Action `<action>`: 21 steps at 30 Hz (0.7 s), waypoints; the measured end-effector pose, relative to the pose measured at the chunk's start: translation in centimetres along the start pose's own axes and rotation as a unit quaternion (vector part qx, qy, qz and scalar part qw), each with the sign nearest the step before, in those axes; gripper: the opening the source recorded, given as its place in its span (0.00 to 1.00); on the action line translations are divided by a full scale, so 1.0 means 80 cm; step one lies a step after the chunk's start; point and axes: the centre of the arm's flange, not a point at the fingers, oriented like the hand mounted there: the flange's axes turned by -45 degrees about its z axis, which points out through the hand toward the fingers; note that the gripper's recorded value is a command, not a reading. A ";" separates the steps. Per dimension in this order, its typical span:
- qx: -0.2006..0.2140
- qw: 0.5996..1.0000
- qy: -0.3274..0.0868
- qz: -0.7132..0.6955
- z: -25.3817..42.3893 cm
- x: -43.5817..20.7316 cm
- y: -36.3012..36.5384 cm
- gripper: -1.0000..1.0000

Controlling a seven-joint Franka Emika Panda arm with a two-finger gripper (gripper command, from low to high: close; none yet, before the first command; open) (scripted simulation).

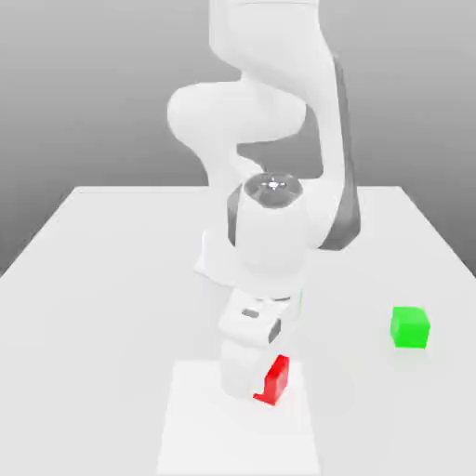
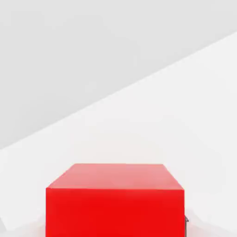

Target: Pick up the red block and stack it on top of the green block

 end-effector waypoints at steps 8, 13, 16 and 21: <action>0.003 1.000 -0.001 0.003 -0.051 -0.002 -0.005 0.00; 0.008 0.997 0.001 -0.078 -0.071 0.112 -0.107 0.00; 0.008 0.994 0.000 -0.112 -0.084 0.160 -0.178 0.00; 0.004 0.986 -0.001 -0.167 -0.087 0.204 -0.289 0.00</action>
